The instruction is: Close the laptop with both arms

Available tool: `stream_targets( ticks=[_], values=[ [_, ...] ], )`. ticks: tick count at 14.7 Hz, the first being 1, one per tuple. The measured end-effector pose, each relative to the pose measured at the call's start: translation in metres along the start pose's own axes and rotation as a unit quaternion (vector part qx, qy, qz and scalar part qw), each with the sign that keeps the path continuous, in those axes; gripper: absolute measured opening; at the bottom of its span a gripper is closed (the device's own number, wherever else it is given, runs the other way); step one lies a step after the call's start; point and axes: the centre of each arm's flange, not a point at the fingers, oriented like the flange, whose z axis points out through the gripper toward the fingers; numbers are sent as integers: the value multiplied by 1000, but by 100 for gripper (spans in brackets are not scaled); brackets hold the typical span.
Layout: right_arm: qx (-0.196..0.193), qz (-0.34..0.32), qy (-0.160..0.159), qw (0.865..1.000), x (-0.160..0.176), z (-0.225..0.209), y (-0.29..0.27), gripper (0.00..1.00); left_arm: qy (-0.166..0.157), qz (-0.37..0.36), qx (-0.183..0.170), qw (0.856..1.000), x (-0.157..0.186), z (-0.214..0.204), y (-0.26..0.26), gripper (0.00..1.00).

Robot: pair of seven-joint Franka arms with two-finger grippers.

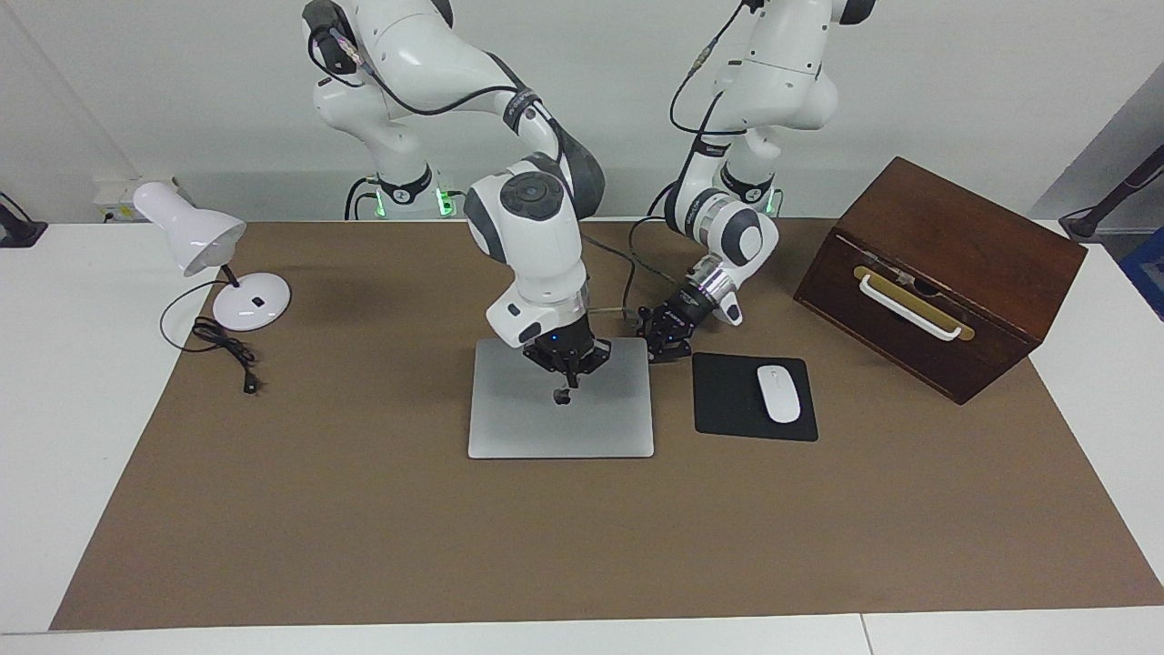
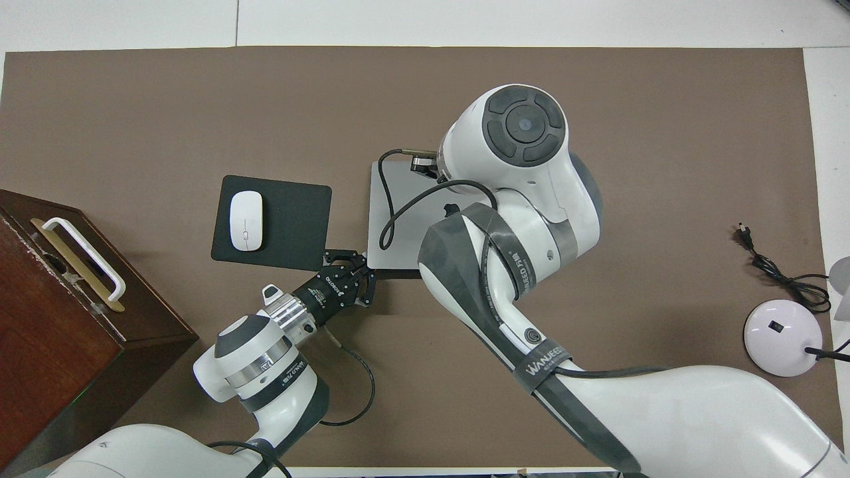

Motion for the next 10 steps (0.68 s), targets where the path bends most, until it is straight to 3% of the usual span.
stream_targets(
  ticks=[10],
  values=[
    [-20,-116,46,992,50,-90,75,1,3,-5,-7,1000,1,-5,4,1]
  ],
)
